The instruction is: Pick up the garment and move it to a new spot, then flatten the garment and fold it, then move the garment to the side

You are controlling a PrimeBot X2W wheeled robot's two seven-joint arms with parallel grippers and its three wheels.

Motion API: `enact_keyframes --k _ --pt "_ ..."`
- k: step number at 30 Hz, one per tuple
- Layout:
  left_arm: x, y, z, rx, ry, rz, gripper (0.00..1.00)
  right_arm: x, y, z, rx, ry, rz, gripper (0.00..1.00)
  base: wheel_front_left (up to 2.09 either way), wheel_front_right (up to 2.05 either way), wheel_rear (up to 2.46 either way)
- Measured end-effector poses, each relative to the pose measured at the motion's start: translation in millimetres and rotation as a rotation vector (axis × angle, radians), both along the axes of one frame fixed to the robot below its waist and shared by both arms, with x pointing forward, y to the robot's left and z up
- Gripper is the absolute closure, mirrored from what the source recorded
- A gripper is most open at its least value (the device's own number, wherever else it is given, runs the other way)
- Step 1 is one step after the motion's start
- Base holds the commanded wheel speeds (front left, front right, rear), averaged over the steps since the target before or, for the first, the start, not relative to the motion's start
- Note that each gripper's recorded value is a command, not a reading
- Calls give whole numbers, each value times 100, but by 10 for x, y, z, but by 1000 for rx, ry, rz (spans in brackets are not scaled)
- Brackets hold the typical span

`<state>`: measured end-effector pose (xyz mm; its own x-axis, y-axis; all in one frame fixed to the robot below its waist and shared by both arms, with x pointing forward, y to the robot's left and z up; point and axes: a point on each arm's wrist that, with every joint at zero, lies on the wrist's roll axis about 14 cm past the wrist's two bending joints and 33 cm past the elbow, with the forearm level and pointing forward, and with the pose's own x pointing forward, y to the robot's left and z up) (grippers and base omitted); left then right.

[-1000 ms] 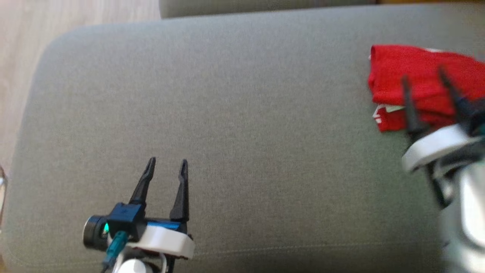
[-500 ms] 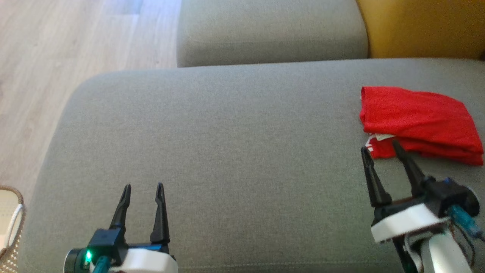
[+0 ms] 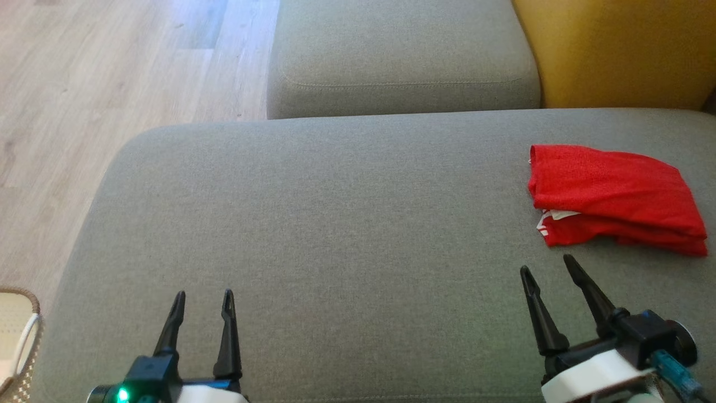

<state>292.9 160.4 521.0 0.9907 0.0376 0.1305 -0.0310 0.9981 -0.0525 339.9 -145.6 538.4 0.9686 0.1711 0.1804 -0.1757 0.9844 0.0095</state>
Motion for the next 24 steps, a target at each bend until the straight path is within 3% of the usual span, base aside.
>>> enact_keyframes --k 3,4,11,24 --pt "4 -17 2 1 -1 -8 0 -9 2 4 9 -1 1 0 0 0 0" --pt "7 -29 3 0 -1 -16 100 -10 0 0 9 0 0 100 0 0 0" --pt "-130 -29 -433 -23 143 -11 100 -142 -29 -465 25 151 -9 100 0 0 0" --pt "-66 -10 -523 -183 195 -12 100 -110 -111 -503 184 192 -40 100 0 0 0"
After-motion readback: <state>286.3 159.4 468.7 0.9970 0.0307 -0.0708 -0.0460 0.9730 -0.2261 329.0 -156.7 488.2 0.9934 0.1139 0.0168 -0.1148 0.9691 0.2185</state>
